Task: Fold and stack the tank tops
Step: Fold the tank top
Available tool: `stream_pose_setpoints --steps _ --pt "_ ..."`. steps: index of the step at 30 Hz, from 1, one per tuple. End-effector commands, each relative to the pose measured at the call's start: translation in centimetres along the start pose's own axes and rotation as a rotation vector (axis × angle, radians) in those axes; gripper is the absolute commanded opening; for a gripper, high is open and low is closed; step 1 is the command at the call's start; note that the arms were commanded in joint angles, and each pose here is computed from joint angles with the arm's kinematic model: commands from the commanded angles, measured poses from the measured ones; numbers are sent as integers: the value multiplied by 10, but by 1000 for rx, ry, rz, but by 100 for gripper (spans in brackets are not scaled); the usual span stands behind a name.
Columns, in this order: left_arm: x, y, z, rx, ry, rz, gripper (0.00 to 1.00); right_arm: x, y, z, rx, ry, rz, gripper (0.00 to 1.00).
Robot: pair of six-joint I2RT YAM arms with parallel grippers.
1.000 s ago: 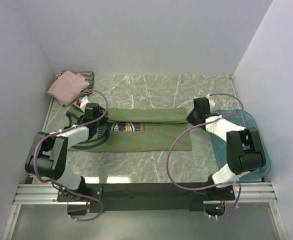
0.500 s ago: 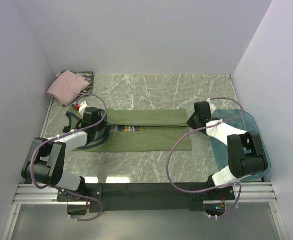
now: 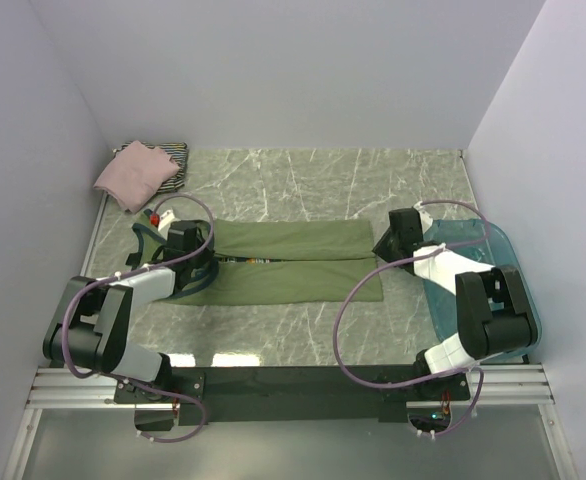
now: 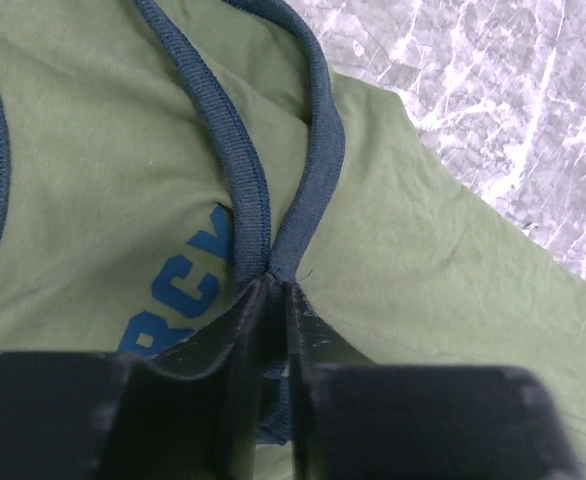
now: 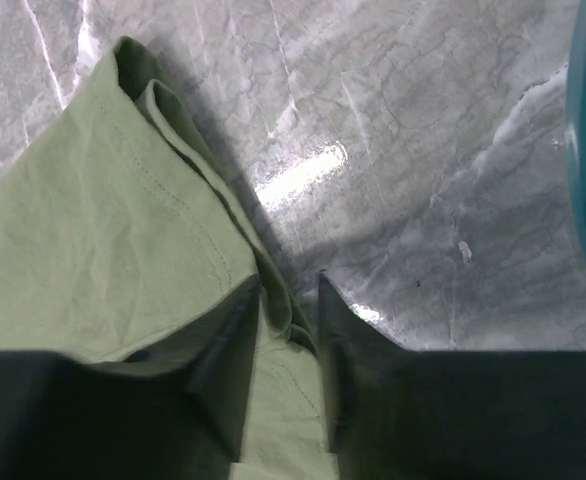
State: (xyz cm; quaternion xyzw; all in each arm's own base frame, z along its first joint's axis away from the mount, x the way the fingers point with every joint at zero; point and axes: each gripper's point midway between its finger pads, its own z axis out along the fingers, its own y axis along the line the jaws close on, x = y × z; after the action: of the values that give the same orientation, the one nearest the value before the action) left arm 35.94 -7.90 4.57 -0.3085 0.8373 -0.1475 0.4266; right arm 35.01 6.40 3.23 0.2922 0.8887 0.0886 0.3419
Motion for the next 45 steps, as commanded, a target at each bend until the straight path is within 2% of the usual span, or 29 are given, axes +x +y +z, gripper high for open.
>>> stream_pose_setpoints --steps 1,3,4,7,11,14,17,20,23,25,29,33,39,45 --pt "-15 -10 -4 28 -54 -17 23 -20 9 -10 -34 -73 14 39" --pt "-19 -12 -5 27 -61 -22 28 -24 12 -15 -44 -84 13 42" --pt "-20 -12 -7 22 -61 -26 35 -25 10 -17 -34 -88 14 43" --pt "-29 -18 -14 29 -80 -26 46 -34 13 -26 -36 -108 14 44" --pt "-51 -23 -27 -10 -118 -33 51 -42 24 -40 -64 -116 15 43" --pt "-64 -11 -37 -119 -150 -61 51 -39 37 -49 -98 -121 5 42" --pt "-66 -27 -43 -68 -132 -79 49 -30 63 -53 -159 -107 -18 41" --pt "-49 -62 -47 22 -75 -96 46 -19 83 -47 -169 -77 -48 40" --pt "-22 -88 -42 33 -6 -105 43 -5 91 -32 -167 -25 -50 39" --pt "0 -88 -27 2 68 -122 40 3 87 -18 -135 8 -52 39" --pt "20 -80 -1 -68 113 -157 39 19 70 4 -87 74 -16 38" --pt "28 -69 9 -120 124 -162 38 35 48 16 -36 120 5 37" --pt "39 -41 14 -235 128 -146 38 44 33 15 -4 128 32 37" --pt "53 -30 25 -294 167 -134 38 44 29 4 -10 117 45 36"
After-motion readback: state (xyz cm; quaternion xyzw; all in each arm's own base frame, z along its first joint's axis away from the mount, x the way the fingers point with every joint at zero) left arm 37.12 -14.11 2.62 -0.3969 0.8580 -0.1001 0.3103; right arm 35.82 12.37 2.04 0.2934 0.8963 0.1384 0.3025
